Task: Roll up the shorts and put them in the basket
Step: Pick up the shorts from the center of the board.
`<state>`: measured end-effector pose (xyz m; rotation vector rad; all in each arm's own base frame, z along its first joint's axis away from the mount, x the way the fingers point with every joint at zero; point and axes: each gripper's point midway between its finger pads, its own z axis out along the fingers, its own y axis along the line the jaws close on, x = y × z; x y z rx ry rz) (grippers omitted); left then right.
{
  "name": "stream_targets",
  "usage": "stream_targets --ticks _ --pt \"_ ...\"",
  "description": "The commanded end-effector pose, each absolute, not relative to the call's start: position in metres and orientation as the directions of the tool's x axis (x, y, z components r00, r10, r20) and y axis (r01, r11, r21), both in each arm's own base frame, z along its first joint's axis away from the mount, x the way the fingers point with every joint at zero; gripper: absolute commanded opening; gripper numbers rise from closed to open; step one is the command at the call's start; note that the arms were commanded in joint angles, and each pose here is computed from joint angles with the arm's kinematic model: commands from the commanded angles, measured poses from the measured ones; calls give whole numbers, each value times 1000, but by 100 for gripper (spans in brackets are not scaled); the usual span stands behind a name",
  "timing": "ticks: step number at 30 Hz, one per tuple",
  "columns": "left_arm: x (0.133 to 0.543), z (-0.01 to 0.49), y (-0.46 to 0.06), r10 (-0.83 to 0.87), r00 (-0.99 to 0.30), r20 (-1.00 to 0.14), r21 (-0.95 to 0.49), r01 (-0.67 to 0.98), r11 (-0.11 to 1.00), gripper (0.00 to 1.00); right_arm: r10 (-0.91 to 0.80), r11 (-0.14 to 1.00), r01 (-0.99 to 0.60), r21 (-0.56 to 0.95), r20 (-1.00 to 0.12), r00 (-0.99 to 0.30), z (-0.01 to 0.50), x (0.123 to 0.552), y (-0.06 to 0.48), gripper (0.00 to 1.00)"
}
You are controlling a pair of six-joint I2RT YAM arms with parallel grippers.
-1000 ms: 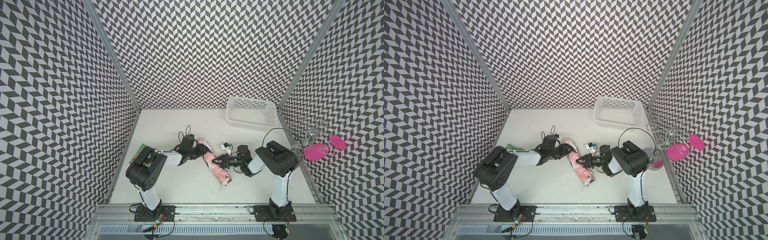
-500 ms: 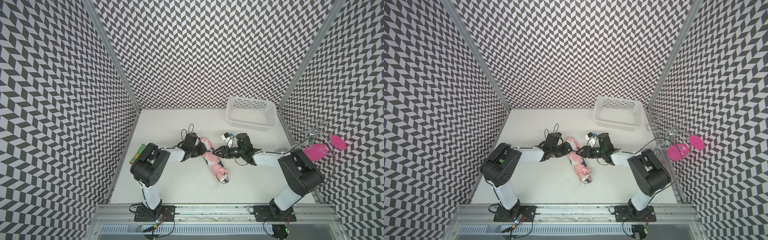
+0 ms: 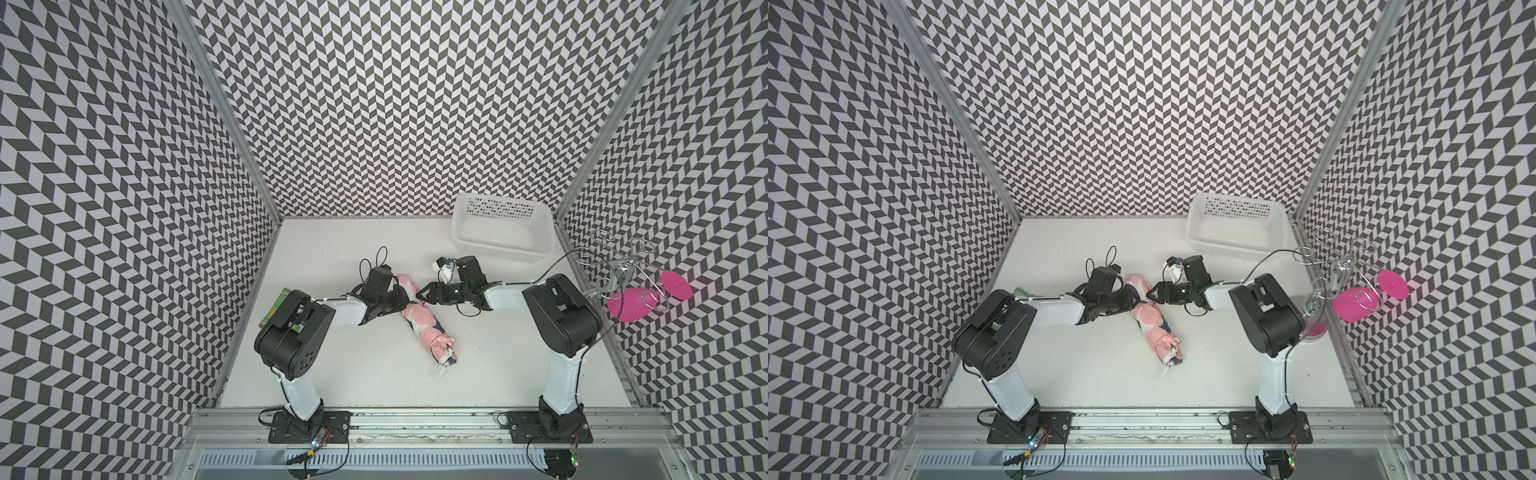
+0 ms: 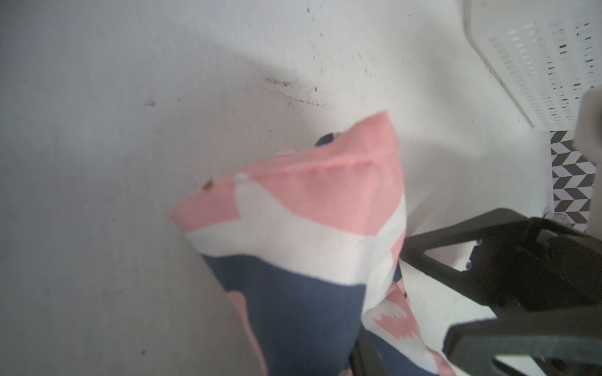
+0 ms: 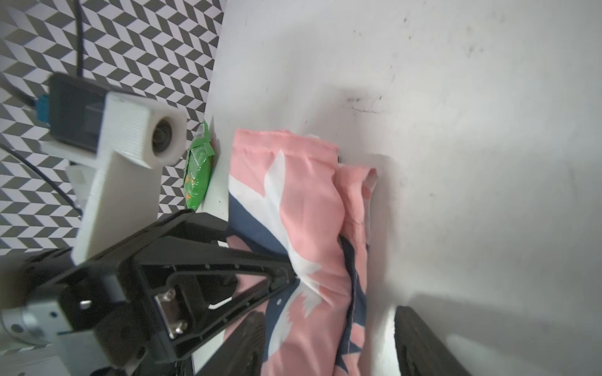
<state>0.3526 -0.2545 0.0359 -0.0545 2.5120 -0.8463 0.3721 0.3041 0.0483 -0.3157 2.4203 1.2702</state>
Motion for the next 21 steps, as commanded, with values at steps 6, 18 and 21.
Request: stream_targets --ticks 6,18,21 --pt "353 39 -250 -191 -866 -462 -576 129 808 22 -76 382 -348 856 -346 -935 41 338 320 66" --pt "364 48 -249 -238 -850 -470 -601 112 791 21 -173 336 -275 901 -228 -958 35 271 316 52" --pt "364 49 -250 -246 -849 -467 -608 107 786 20 -163 324 -244 914 -200 -966 33 270 321 38"
